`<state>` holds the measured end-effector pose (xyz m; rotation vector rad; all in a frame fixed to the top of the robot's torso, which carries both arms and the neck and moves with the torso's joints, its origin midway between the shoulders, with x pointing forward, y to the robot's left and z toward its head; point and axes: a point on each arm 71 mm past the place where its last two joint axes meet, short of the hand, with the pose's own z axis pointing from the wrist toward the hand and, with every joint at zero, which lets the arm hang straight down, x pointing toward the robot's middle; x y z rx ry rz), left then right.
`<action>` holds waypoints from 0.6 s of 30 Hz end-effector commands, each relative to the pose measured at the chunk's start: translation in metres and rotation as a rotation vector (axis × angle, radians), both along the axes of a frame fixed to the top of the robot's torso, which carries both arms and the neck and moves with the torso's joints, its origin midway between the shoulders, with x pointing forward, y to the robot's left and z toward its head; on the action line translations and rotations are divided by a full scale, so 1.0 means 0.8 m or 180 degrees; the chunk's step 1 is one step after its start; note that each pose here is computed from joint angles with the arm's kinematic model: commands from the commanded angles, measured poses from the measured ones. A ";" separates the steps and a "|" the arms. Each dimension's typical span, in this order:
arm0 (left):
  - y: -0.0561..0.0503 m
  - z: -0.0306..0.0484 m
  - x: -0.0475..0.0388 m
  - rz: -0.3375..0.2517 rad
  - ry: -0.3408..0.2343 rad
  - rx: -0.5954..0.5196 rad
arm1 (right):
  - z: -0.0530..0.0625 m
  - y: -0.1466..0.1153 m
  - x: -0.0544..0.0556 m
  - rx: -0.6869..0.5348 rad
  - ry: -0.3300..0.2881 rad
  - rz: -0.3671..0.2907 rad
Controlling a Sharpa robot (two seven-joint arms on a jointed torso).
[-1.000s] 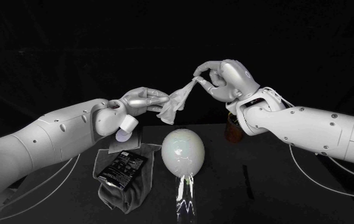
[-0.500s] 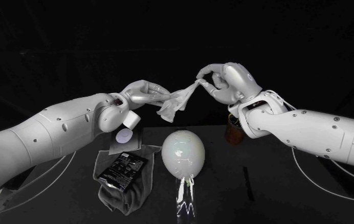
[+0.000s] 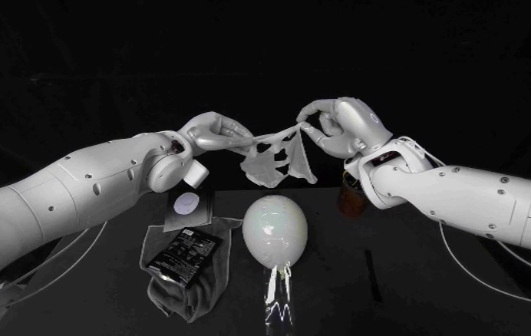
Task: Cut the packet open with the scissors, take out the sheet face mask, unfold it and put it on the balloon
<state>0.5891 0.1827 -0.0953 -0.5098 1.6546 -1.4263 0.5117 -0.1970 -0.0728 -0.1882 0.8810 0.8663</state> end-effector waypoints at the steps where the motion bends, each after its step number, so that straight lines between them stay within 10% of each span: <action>1: -0.001 0.0088 0.001 0.0056 -0.0158 0.0082 | -0.007 0.002 0.003 -0.0158 0.0178 -0.0005; 18: -0.011 0.0156 -0.005 -0.0052 -0.0175 0.0210 | -0.010 0.003 0.000 -0.0134 0.0162 -0.0019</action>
